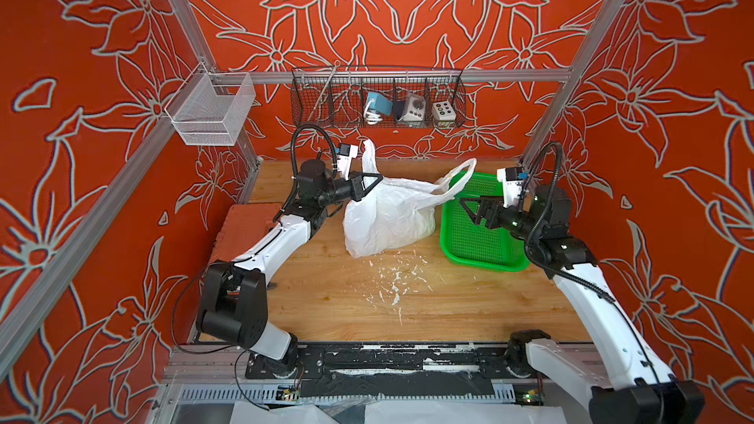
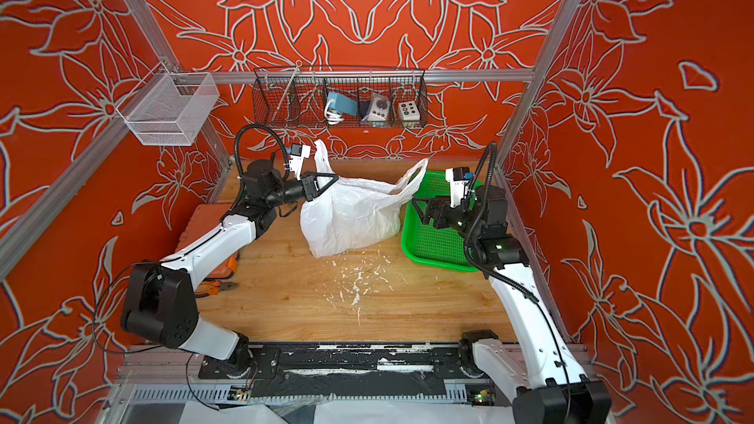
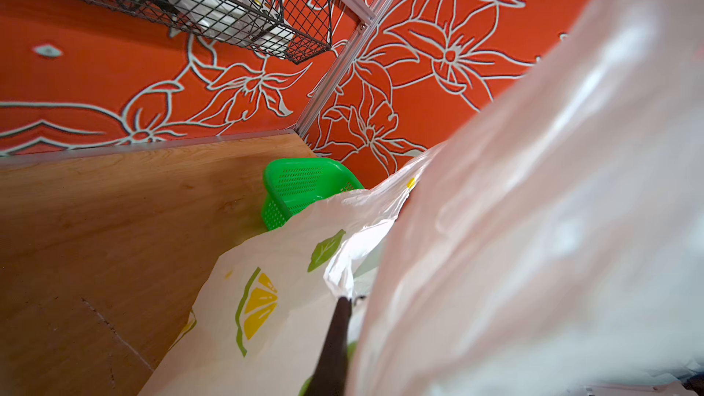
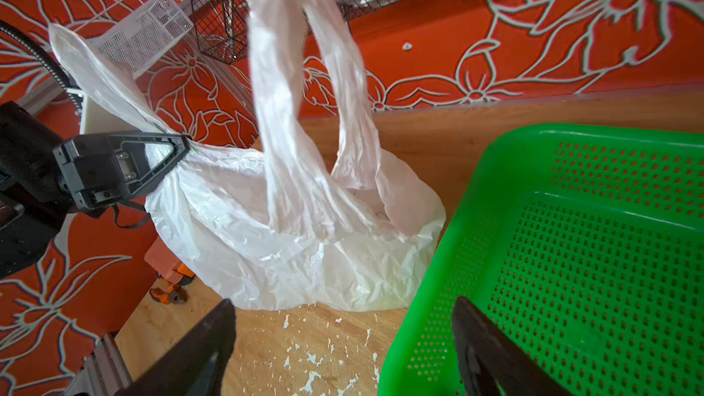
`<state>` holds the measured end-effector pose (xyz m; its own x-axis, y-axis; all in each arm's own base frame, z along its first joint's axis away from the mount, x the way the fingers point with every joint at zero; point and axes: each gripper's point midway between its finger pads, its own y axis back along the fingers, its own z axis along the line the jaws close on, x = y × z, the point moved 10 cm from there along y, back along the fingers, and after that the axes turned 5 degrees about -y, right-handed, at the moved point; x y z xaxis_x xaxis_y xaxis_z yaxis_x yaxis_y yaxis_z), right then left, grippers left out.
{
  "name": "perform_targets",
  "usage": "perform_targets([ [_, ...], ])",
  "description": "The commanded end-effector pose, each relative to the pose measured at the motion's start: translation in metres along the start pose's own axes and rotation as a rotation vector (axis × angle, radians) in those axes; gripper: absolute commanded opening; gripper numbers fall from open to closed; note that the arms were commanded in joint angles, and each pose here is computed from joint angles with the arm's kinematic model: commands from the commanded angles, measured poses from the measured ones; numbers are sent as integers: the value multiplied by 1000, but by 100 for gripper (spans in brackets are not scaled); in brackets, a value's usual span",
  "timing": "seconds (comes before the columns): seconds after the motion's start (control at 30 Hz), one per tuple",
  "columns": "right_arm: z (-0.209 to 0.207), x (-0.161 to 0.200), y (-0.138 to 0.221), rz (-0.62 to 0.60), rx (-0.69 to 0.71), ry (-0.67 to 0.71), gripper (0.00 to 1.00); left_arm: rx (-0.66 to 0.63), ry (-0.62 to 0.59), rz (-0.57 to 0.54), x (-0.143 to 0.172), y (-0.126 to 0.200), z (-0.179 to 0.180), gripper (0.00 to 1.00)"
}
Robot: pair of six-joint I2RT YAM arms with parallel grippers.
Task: Place the pears into plastic bags & tie knots
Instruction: Tie the plastic bag at the center of the board.
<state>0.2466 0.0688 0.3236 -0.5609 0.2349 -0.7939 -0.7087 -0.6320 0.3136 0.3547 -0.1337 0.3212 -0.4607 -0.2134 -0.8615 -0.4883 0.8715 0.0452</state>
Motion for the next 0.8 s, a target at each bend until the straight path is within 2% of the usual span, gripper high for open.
perform_targets([
  [0.0,-5,2,-13,25,-104,27,89,56,-20,-9,-10,-3,1,0],
  [0.13,-11,-1,-30,45,-171,20,89,80,-8,11,-8,-6,6,0],
  [0.53,-36,-30,-89,42,-254,-5,88,148,21,56,-5,-11,12,0],
  [0.77,-42,-45,-112,28,-367,-45,88,176,38,70,-3,-13,14,0],
])
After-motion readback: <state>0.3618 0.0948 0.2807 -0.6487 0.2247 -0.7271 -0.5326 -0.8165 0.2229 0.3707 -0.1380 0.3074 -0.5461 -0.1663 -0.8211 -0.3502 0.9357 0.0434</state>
